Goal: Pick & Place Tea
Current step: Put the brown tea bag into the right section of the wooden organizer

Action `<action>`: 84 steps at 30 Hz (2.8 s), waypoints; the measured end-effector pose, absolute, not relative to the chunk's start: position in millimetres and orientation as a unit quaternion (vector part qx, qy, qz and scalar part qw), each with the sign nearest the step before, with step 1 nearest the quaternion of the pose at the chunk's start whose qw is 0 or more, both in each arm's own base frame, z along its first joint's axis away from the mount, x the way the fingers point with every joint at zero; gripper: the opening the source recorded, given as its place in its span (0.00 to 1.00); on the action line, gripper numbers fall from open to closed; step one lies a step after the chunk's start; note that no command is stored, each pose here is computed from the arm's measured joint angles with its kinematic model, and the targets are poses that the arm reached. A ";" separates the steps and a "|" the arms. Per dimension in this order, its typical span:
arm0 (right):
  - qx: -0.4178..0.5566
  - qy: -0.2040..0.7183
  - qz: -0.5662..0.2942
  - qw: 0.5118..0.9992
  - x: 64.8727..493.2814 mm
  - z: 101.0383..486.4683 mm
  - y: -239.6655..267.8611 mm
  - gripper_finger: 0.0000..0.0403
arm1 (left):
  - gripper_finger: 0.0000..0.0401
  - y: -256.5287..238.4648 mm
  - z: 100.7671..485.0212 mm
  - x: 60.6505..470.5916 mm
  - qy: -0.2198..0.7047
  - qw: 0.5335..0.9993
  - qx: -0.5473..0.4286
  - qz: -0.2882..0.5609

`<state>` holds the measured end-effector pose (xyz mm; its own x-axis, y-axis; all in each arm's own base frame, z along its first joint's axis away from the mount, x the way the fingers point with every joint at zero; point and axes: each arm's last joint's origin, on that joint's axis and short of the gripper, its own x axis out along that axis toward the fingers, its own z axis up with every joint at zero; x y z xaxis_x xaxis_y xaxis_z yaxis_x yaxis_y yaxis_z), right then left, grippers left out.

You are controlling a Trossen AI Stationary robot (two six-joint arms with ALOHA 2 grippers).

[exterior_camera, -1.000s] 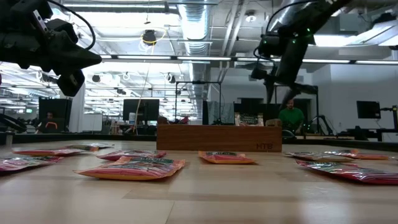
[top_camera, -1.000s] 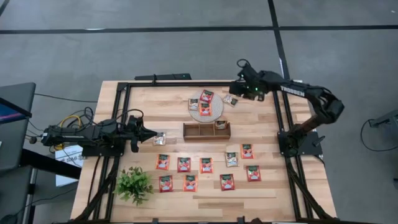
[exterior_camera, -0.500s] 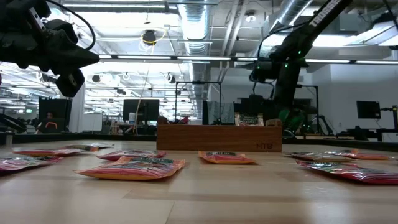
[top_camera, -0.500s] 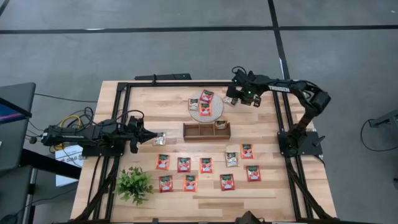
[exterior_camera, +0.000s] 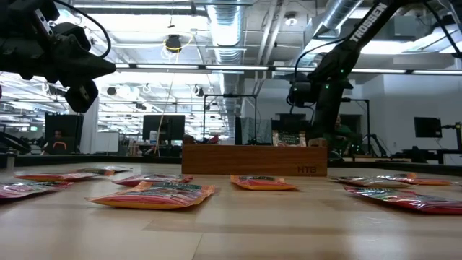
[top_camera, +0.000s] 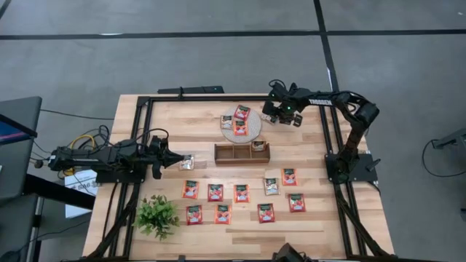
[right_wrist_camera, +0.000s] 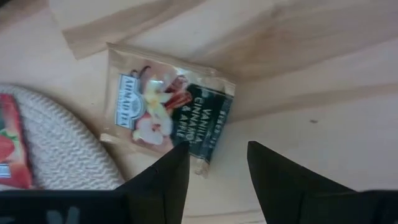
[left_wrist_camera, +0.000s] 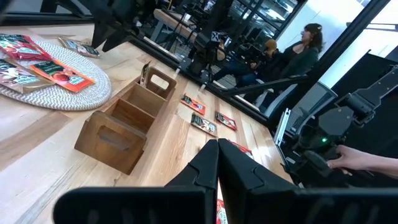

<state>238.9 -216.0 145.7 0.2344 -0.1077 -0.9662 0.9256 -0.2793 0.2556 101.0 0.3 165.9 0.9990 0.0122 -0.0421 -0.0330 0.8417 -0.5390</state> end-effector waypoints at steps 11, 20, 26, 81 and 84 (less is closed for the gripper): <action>0.611 0.321 -0.538 0.484 235.3 145.8 -219.7 0.31 | 0.00 0.3 165.8 101.0 0.019 0.960 -0.281 0.012; 0.615 0.312 -0.539 0.484 236.4 146.1 -220.4 0.27 | 0.00 0.3 165.8 101.0 0.019 0.960 -0.281 0.012; 0.630 0.317 -0.519 0.483 237.0 146.4 -220.0 0.27 | 0.00 0.3 165.8 101.0 0.019 0.960 -0.281 0.012; 0.577 0.473 -0.418 0.519 247.1 169.0 -287.4 0.09 | 0.00 0.1 165.8 101.0 0.020 0.964 -0.263 0.008; 0.548 0.513 -0.433 0.499 254.6 171.6 -291.7 0.09 | 0.00 0.1 165.8 101.1 0.020 0.960 -0.278 0.008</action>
